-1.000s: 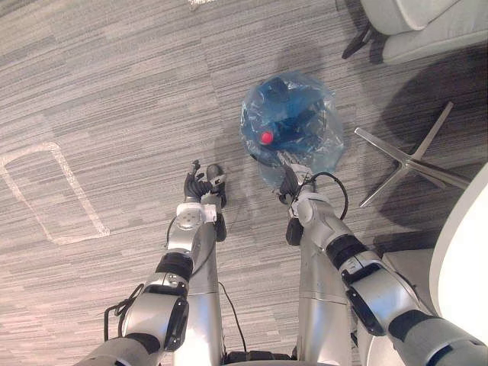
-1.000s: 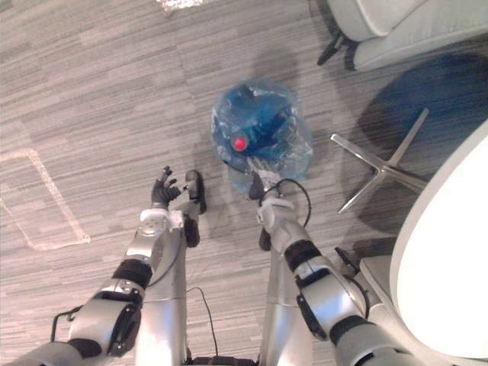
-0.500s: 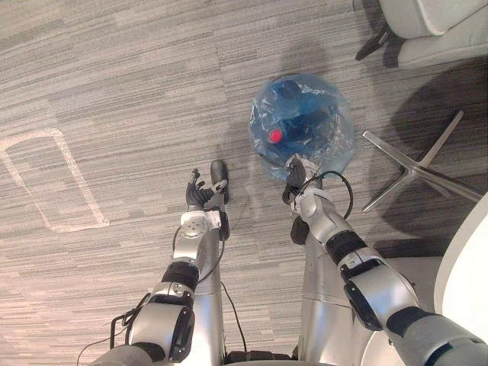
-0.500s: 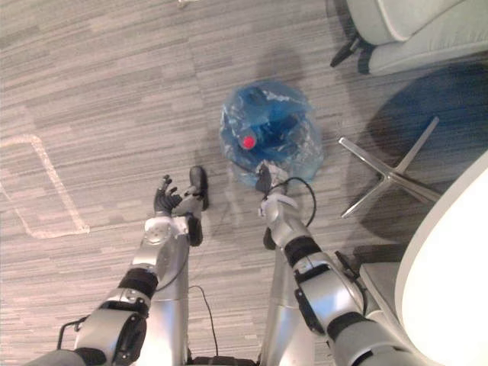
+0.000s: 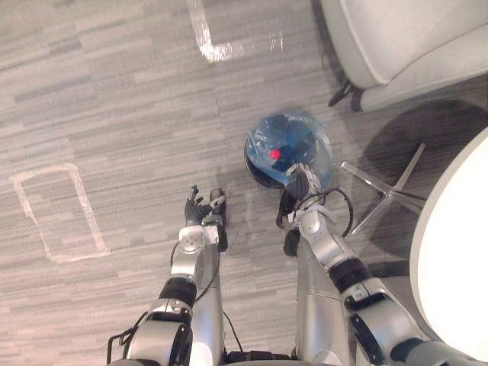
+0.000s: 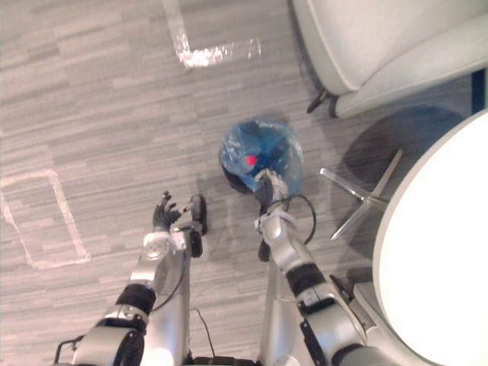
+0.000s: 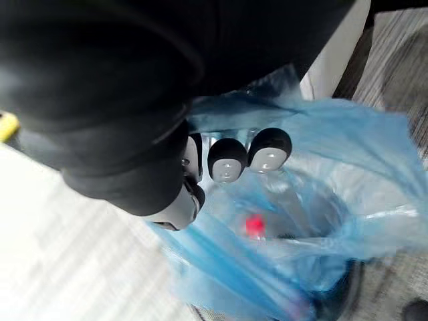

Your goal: Gather rubbish on tea table into small bin, then transfer packed bag to large trash can.

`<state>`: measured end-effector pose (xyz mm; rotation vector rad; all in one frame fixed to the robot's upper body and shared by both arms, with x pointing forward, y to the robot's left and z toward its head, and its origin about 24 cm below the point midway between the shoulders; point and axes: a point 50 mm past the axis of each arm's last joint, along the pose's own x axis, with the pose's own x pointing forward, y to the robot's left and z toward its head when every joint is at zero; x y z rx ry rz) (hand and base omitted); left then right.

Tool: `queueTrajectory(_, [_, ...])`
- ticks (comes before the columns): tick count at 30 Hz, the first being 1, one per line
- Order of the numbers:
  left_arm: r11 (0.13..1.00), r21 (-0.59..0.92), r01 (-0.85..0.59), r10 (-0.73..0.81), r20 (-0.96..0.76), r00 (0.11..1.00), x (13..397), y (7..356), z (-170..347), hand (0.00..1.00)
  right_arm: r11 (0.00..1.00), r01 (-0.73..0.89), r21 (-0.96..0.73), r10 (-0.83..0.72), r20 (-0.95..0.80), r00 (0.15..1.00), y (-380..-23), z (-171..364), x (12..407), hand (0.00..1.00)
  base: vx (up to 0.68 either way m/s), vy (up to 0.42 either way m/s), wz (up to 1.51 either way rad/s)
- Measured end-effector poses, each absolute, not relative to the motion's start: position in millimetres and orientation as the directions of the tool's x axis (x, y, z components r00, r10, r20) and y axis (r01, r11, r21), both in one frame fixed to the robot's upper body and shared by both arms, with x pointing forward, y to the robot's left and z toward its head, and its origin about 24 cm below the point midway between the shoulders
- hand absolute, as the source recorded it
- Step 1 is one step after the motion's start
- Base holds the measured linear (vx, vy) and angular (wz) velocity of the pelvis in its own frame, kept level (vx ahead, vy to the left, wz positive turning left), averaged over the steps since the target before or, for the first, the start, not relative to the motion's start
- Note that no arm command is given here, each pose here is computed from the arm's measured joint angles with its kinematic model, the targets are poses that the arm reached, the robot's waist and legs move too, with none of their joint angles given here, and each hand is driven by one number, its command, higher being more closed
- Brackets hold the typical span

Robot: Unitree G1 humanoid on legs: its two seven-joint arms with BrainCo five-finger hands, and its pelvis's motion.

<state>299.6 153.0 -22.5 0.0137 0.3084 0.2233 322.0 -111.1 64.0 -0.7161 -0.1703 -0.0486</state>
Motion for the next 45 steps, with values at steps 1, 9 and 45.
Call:
queueTrajectory(1, [0.975, 0.059, -0.215, 0.223, -0.319, 0.921, 294.6, 154.4, -28.1, 0.00, 0.764, 0.095, -0.639, 0.018, 0.169, 0.986, -109.8, 61.4, 316.0, 1.00, 0.05, -0.027, -0.08])
queueTrajectory(9, [0.968, 0.161, -0.193, 0.250, -0.527, 0.812, 240.3, 164.2, -84.0, 0.00, 0.841, 0.006, -0.541, 0.055, 0.097, 0.994, -101.3, 37.9, 269.5, 1.00, 0.09, -0.017, -0.11])
queueTrajectory(45, [0.948, 0.301, 0.107, -0.039, -0.225, 0.974, 224.5, 149.1, -31.7, 0.00, 0.882, -0.117, -0.457, 0.344, 0.455, 0.821, -121.3, 134.8, 254.7, 1.00, 0.04, 0.017, -0.06])
